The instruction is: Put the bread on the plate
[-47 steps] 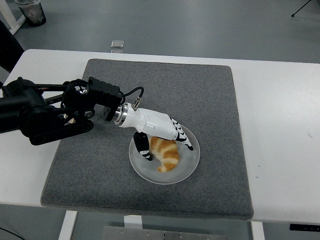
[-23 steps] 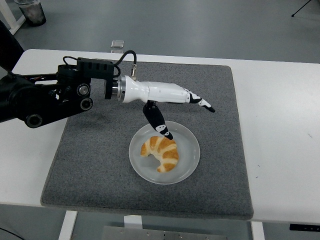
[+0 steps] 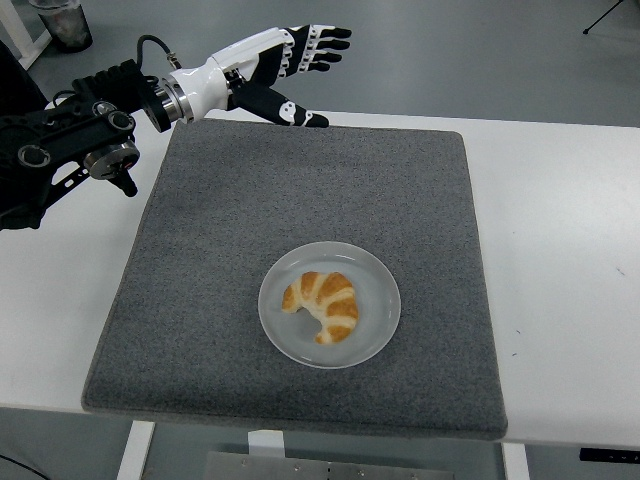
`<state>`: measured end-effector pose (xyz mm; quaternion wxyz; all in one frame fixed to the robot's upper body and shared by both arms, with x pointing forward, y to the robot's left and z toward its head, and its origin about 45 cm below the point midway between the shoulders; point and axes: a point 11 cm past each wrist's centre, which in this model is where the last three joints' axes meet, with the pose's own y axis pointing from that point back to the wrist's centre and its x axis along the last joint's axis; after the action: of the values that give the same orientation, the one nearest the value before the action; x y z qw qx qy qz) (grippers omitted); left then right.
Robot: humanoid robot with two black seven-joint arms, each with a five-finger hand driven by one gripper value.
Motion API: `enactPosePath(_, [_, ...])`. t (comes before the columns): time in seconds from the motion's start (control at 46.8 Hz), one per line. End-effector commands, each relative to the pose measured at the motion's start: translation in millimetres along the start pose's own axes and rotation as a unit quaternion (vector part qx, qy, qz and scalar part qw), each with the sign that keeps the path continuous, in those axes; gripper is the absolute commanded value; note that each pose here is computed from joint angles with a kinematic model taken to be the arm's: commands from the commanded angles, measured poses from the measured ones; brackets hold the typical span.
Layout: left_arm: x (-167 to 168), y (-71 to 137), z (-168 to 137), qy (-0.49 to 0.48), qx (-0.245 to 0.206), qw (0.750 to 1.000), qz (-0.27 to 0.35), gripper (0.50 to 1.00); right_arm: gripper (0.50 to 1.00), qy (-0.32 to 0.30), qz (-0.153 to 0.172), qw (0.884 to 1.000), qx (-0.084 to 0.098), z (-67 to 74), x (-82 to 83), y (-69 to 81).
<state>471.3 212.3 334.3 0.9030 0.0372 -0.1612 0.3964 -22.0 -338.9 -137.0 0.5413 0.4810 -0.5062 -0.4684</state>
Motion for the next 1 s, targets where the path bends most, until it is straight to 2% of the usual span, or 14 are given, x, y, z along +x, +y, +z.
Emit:
enactPosePath(0.0, [10,6,-7,0.022,0.003,0.999,0.024,0.994,0.954,0.0,0.0,1.0,0.0,0.2,0.0,0.0])
enactPosePath(0.064, [16,13,-17,0.033,0.01,0.999,0.041,0.994,0.952,0.0,0.0,1.0,0.001,-0.7,0.0,0.0])
enactPosePath(0.299, [43,33,-28,0.098,-0.006,0.989,0.115,0.996,0.952,0.0,0.0,1.0,0.001,-0.7,0.0,0.0])
enactPosePath(0.406, [64,49,-36,0.128,-0.008,0.979,0.159,0.996,0.952,0.0,0.0,1.0,0.001,-0.7,0.0,0.0])
enactPosePath(0.534, [79,56,-39,0.167,-0.016,0.966,0.197,0.999,0.952,0.0,0.0,1.0,0.001,-0.7,0.0,0.0])
enactPosePath(0.684, [83,61,-48,0.18,-0.003,0.959,0.217,0.999,0.952,0.0,0.0,1.0,0.0,0.2,0.0,0.0])
enactPosePath(0.983, [102,80,-76,0.297,-0.011,0.903,0.31,0.999,0.952,0.0,-0.008,1.0,0.0,0.4,-3.2,0.0])
